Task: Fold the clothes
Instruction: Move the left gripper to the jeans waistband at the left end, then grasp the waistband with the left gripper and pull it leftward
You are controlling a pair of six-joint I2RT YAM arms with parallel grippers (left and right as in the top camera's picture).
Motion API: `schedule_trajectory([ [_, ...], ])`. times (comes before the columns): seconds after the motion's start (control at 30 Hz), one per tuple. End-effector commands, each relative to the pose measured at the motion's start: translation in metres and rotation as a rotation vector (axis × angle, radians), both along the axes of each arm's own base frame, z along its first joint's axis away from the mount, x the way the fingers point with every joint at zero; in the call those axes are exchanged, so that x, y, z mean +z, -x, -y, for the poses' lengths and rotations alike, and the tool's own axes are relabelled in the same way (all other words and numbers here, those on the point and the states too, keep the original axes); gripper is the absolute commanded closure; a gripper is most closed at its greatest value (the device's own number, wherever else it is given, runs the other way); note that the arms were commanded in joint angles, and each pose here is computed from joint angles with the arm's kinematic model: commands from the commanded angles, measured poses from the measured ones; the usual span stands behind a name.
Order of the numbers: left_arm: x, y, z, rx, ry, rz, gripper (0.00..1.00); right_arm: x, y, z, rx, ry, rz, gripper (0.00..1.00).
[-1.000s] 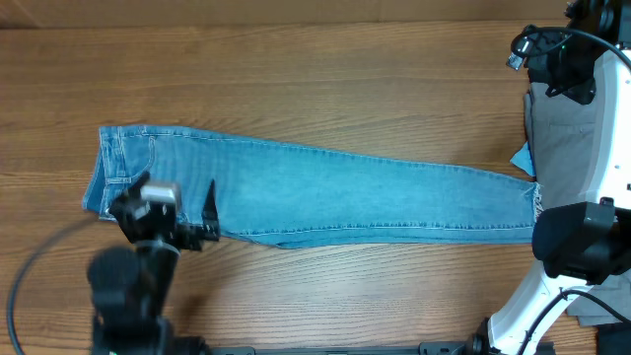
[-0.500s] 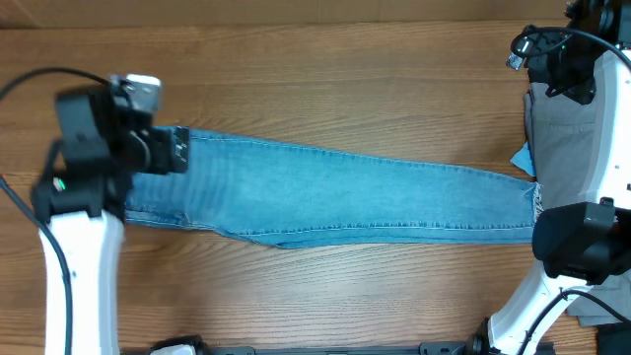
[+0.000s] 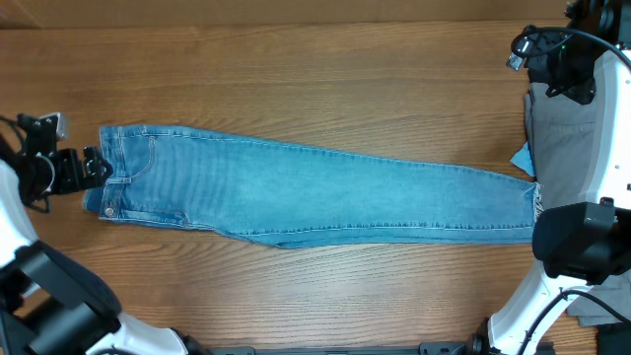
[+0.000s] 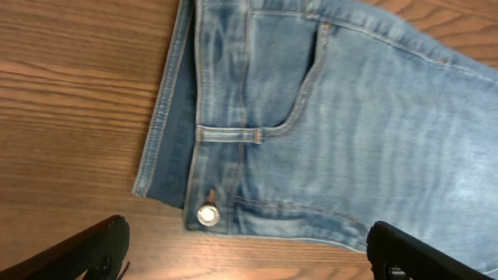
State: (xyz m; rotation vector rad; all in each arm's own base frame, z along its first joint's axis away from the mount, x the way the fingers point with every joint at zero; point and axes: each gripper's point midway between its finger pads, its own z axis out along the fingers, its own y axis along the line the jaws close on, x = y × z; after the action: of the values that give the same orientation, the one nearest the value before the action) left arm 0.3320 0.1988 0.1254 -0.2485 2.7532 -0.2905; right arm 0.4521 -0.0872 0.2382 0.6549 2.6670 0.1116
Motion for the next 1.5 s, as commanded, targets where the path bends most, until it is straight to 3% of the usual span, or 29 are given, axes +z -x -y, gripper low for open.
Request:
schedule_trajectory([
  [0.0, -0.009, -0.009, -0.005, -0.086, 0.043, 0.057, 0.00, -0.003, -0.001, 0.002, -0.004, -0.006, -0.002, 0.00],
  [0.33, -0.073, -0.003, -0.037, -0.139, -0.048, -0.081, 0.00, -0.003, -0.001, 0.002, -0.004, -0.006, -0.002, 0.00],
  [0.5, -0.076, -0.011, -0.038, -0.212, -0.071, -0.038, 0.00, -0.003, -0.001, 0.002, -0.004, -0.006, -0.002, 0.00],
  [0.73, -0.073, -0.023, -0.021, -0.293, -0.027, 0.043, 0.00, -0.003, -0.001, 0.002, -0.004, -0.006, -0.002, 0.00],
  [1.0, -0.103, -0.014, -0.019, -0.292, 0.021, -0.034, 0.00, -0.003, -0.001, 0.002, -0.004, -0.006, -0.002, 0.00],
  [1.47, -0.118, -0.022, 0.004, -0.269, 0.157, -0.009, 0.00, -0.003, -0.001, 0.002, -0.004, -0.006, -0.002, 0.00],
])
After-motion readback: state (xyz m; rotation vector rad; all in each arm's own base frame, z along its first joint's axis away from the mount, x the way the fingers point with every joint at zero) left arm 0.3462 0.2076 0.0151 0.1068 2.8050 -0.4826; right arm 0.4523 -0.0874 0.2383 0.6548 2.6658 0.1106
